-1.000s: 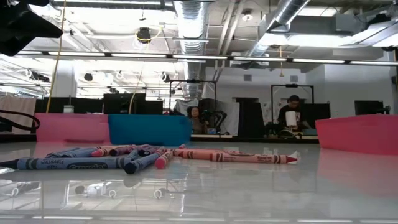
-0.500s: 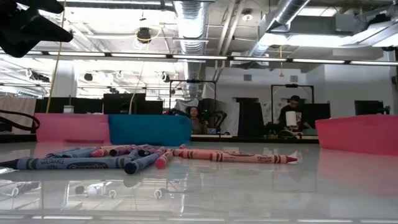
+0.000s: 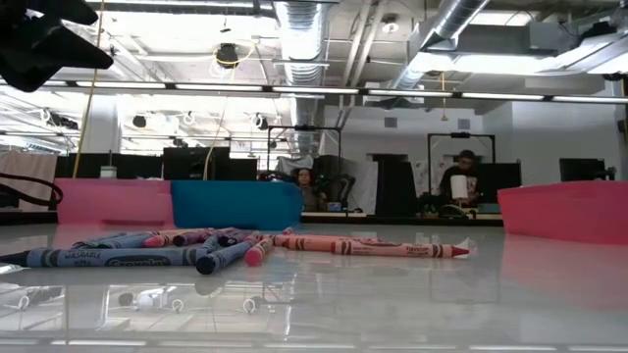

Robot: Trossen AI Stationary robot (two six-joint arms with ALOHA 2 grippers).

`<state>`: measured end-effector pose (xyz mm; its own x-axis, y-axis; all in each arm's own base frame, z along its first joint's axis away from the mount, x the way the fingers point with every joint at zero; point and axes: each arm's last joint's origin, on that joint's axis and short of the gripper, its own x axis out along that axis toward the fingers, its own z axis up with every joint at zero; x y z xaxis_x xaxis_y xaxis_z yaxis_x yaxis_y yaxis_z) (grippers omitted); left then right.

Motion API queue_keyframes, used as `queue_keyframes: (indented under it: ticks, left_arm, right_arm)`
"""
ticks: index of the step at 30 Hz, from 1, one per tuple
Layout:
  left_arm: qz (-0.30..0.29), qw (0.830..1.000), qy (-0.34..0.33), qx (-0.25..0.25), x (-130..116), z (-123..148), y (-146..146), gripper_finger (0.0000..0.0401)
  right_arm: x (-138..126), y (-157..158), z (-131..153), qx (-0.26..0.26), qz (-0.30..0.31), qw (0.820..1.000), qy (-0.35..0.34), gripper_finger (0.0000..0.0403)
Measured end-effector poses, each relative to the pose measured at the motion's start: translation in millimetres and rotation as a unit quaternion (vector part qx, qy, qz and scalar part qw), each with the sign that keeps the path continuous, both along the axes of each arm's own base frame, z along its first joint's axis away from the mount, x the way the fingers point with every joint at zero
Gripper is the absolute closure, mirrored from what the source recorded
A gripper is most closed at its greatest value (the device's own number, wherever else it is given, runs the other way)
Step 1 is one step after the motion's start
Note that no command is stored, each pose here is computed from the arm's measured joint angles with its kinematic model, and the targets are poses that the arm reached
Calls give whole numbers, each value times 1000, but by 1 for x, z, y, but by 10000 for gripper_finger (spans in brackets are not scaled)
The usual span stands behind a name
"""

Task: Sort crayons
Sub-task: Put the pink crayon into the yellow bin

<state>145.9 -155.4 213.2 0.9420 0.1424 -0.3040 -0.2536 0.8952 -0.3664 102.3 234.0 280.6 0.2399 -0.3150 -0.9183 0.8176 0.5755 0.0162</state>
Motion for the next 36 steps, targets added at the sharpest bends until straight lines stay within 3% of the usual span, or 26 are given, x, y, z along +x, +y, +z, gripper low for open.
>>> queue_keyframes:
  ticks: [4,9,21,30,36]
  left_arm:
    - [3,1000,2,1,0,-1,0,202]
    - [5,1000,1,2,0,-1,1,202]
    - [6,1000,0,-1,0,-1,1,202]
    - [7,1000,1,-1,0,-1,1,202]
    - [7,1000,1,-1,0,-1,1,202]
  right_arm:
    - [-12,-9,-17,6,-51,997,60,395]
    - [-7,-16,-35,13,-98,988,117,395]
    - [12,-14,-53,79,-123,984,97,395]
    - [16,-12,-65,52,-132,984,111,395]
    - [17,-2,-85,31,-144,976,162,395]
